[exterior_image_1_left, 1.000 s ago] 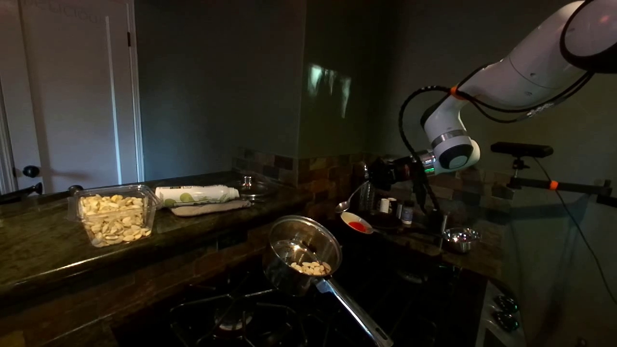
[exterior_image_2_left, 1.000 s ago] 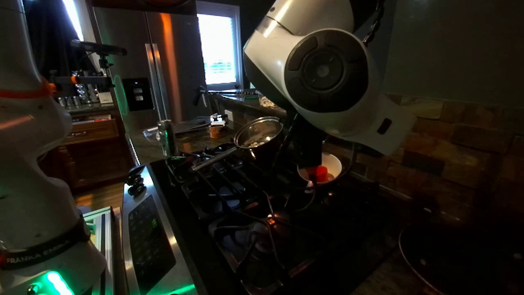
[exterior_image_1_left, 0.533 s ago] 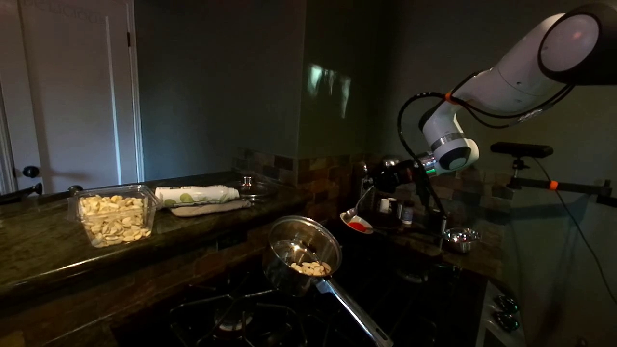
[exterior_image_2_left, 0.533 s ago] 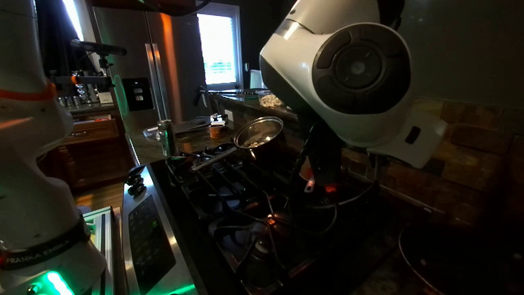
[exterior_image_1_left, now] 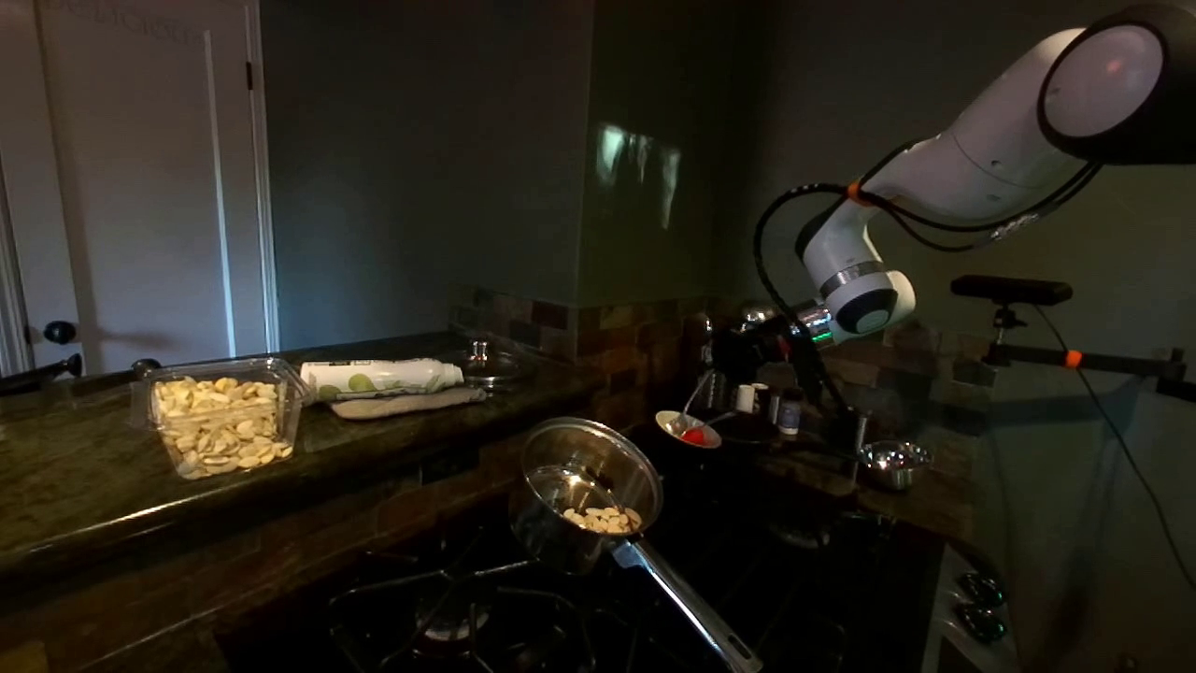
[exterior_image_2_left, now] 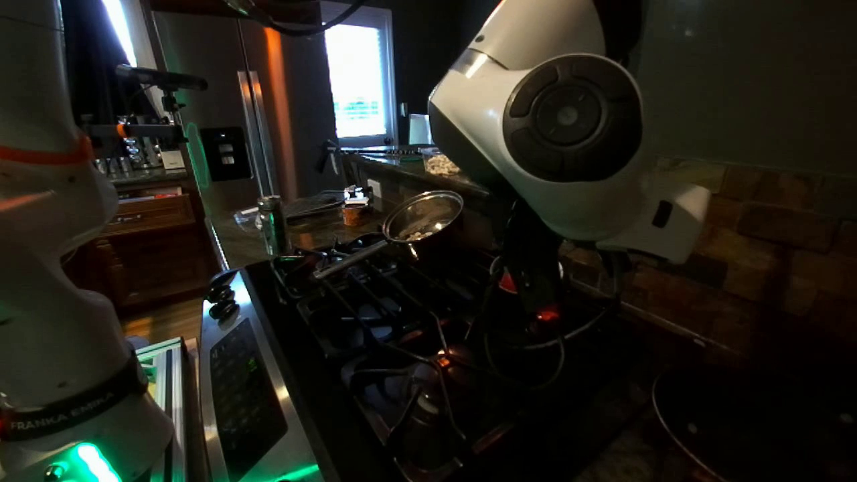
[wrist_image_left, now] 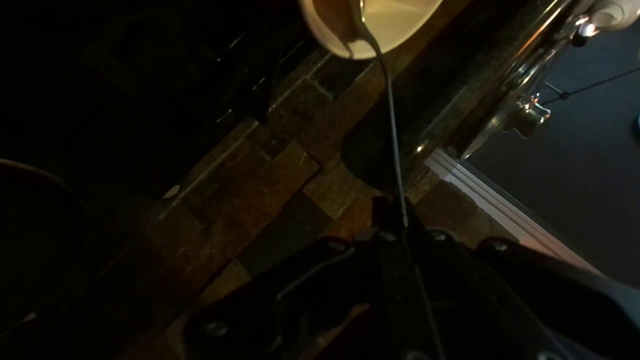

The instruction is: Use the spoon to mix the objects inside of the pot

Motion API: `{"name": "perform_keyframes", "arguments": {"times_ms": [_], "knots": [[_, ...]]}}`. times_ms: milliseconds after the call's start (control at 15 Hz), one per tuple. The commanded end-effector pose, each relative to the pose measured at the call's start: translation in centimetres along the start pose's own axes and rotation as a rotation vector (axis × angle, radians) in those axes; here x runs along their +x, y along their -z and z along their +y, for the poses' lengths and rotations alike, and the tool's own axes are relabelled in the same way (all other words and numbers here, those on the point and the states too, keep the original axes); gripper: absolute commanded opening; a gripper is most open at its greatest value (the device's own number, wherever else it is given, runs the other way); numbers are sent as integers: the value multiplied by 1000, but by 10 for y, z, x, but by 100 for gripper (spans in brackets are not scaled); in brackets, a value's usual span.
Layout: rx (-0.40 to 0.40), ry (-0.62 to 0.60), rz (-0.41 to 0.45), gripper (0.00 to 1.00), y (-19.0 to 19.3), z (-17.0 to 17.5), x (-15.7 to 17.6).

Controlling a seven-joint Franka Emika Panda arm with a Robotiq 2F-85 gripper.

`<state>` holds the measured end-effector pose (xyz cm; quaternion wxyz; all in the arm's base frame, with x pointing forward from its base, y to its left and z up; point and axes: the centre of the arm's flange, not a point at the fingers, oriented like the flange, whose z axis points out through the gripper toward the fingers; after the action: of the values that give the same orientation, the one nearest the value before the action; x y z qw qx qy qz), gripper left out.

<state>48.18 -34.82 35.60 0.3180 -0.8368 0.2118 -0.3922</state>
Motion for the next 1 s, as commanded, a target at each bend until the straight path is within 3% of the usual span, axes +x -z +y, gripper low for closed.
{"name": "perform_keyframes", "arguments": {"times_ms": [0,133,200,333,933], "knots": [[-37,54,-2,1,-17,-11,-25],[-63,80,-27,1,-25,-15,-31],[-81,97,-51,28,-28,-16,-34],[-101,115,-66,34,-32,-19,-37],[-155,133,-40,99,-26,-20,-29]]}}
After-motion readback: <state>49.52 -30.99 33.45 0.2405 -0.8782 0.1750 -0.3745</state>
